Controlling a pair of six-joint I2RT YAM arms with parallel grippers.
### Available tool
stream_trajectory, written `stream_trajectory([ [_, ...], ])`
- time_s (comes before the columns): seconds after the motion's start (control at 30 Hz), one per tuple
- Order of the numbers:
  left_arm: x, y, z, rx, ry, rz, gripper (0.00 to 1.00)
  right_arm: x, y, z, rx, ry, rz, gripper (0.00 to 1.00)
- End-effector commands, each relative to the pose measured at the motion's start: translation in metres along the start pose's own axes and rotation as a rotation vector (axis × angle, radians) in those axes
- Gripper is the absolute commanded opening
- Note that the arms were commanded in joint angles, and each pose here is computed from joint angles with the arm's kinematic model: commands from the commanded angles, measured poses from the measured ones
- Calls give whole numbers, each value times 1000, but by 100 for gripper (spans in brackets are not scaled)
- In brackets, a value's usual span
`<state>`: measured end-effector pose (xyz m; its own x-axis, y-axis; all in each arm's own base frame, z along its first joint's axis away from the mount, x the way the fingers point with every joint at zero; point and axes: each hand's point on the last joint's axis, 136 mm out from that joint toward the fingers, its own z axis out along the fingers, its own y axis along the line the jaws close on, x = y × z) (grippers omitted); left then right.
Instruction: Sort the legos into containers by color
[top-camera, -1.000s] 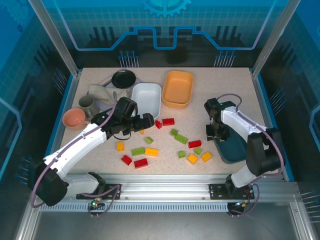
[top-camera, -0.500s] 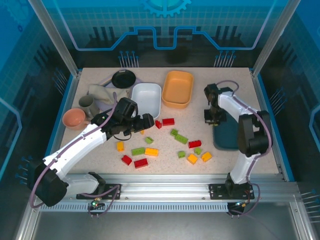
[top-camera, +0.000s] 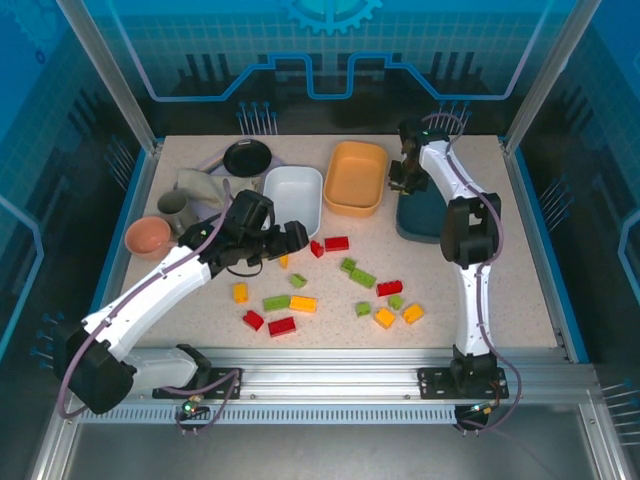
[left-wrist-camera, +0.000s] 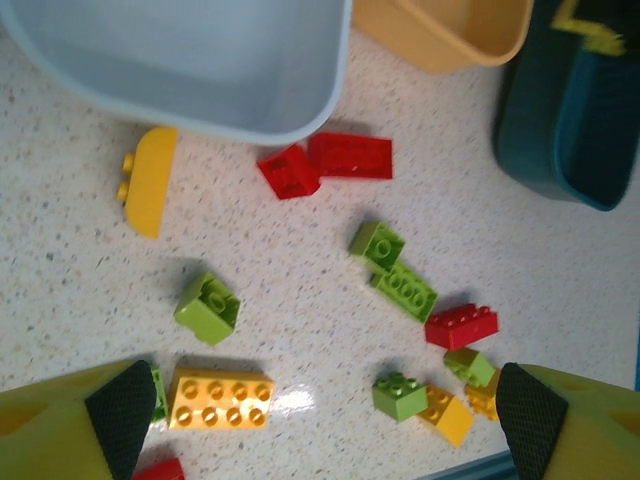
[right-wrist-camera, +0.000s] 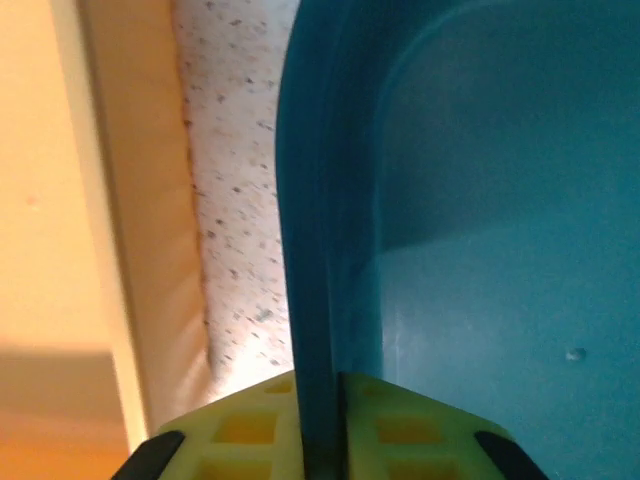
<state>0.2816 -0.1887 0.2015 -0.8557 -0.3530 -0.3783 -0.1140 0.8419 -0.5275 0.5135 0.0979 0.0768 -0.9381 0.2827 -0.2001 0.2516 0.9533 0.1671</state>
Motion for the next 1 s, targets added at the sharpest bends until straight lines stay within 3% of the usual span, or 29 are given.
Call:
stream_trajectory([
  [0.0,-29,-29,-30,86,-132,62,92,1,16,3,-106,45,78,19],
  [0.4,-44,-57,-36,179,-175,128,92,-2,30,-13,-160,-1,99,51],
  [0.57,-41,-55,-36,174,-163,130,92,0,31,-14,-139,7,95,45],
  [0.87,-34,-43,-43,155,-167,118,92,2,35,-53,-115,-111,65,52],
  [0.97,-33,-41,-44,153,-169,116,92,5,40,-55,-140,-121,51,59],
])
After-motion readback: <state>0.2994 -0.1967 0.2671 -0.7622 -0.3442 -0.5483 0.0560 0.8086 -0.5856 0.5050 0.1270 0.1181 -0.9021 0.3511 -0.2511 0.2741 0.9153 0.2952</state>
